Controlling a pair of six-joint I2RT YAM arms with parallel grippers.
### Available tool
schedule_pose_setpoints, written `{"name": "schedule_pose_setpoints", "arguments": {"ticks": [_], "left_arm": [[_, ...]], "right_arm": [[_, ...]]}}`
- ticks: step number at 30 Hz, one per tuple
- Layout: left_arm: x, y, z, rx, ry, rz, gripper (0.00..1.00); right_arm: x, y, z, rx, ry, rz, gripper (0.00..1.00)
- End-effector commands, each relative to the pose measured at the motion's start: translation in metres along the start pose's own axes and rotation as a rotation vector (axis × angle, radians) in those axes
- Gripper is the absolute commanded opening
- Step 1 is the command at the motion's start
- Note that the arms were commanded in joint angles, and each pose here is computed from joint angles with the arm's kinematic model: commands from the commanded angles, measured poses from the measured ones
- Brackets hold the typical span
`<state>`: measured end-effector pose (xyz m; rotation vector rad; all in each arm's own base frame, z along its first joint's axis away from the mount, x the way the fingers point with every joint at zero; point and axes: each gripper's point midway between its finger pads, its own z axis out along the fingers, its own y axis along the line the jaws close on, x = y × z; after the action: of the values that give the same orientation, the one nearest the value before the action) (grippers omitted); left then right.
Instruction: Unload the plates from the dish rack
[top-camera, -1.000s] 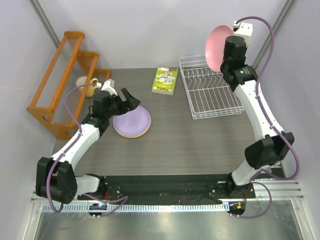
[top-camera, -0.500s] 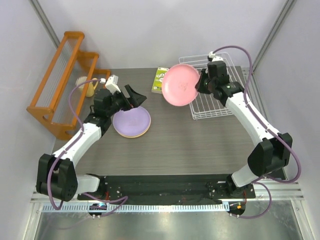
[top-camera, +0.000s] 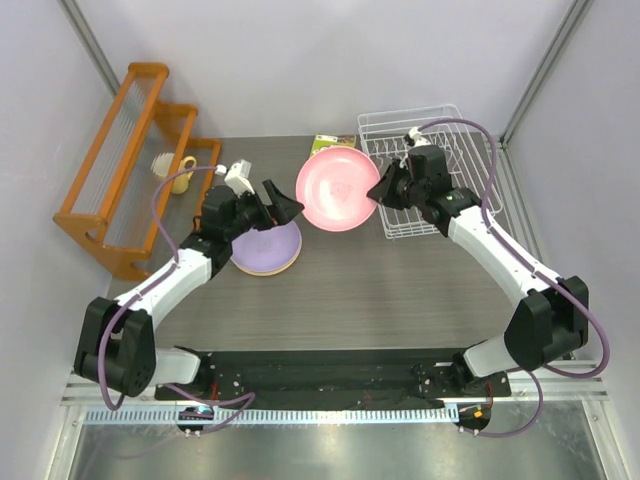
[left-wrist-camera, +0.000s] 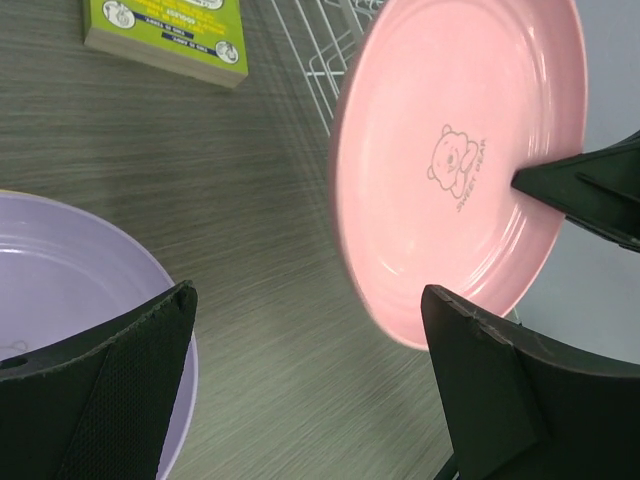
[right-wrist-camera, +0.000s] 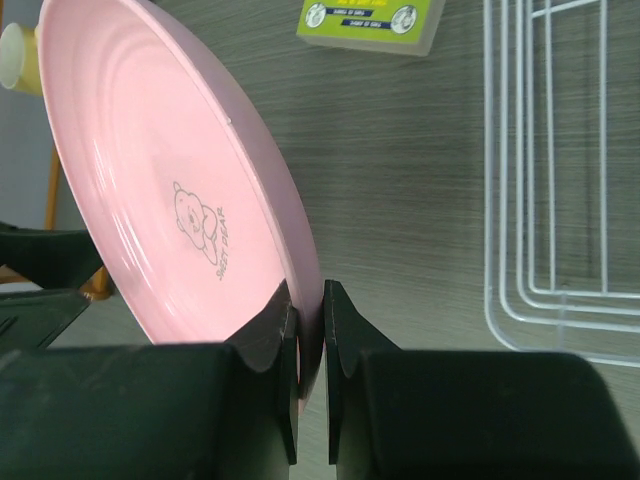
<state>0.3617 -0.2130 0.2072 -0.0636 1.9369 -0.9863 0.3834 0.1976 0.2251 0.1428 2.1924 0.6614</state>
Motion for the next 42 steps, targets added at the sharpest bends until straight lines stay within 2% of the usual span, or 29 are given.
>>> {"name": "schedule_pose_setpoints", "arguments": {"ticks": [1, 5, 7, 8, 11, 13, 14, 15, 17, 19, 22, 24, 30, 34, 36, 42], "left_arm": [[-0.003, -0.004, 0.009, 0.021, -0.035, 0.009, 0.93], [-0.003, -0.007, 0.013, 0.033, -0.038, 0.011, 0.91], [-0.003, -0.009, 0.014, 0.037, -0.038, 0.008, 0.84], [-0.003, -0.009, 0.014, 0.036, -0.037, 0.008, 0.66], [-0.001, -0.005, 0.014, 0.017, -0.032, 0.005, 0.35], [0.0, -0.004, 0.014, 0.012, -0.032, 0.007, 0.25], [0.002, -0.002, 0.014, 0.008, -0.024, 0.004, 0.15], [0.003, -0.002, 0.013, 0.01, -0.022, 0.004, 0.08], [0.006, 0.0, 0.012, -0.001, -0.015, 0.003, 0.0], [0.003, 0.001, 0.007, -0.016, -0.035, 0.006, 0.0], [0.006, 0.008, -0.002, -0.055, -0.045, 0.007, 0.0], [0.005, 0.013, -0.006, -0.085, -0.057, 0.02, 0.0], [-0.001, 0.026, -0.023, -0.186, -0.088, 0.046, 0.0], [-0.004, 0.034, -0.038, -0.253, -0.116, 0.058, 0.0], [-0.013, 0.041, -0.047, -0.313, -0.16, 0.063, 0.0], [-0.015, 0.058, -0.069, -0.445, -0.173, 0.068, 0.0]], "right_arm": [[-0.018, 0.039, -0.014, -0.159, -0.074, 0.057, 0.01], [-0.011, 0.042, -0.015, -0.193, -0.064, 0.082, 0.01], [-0.009, 0.045, -0.017, -0.209, -0.055, 0.093, 0.01], [-0.008, 0.045, -0.017, -0.213, -0.055, 0.096, 0.01], [-0.005, 0.048, -0.02, -0.237, -0.049, 0.11, 0.01], [-0.001, 0.051, -0.02, -0.256, -0.029, 0.118, 0.01], [0.0, 0.053, -0.021, -0.265, -0.023, 0.12, 0.01], [0.002, 0.052, -0.021, -0.268, -0.021, 0.124, 0.01], [0.006, 0.052, -0.022, -0.277, -0.012, 0.129, 0.05], [0.009, 0.052, -0.023, -0.28, -0.004, 0.131, 0.09], [0.012, 0.049, -0.024, -0.274, -0.006, 0.128, 0.34], [0.012, 0.049, -0.023, -0.274, -0.006, 0.125, 0.36], [0.012, 0.047, -0.018, -0.266, 0.0, 0.117, 0.51], [0.012, 0.046, -0.016, -0.258, -0.001, 0.107, 0.55], [0.012, 0.043, -0.015, -0.246, 0.0, 0.097, 0.56], [0.015, 0.035, -0.012, -0.198, 0.011, 0.073, 0.56]]}}
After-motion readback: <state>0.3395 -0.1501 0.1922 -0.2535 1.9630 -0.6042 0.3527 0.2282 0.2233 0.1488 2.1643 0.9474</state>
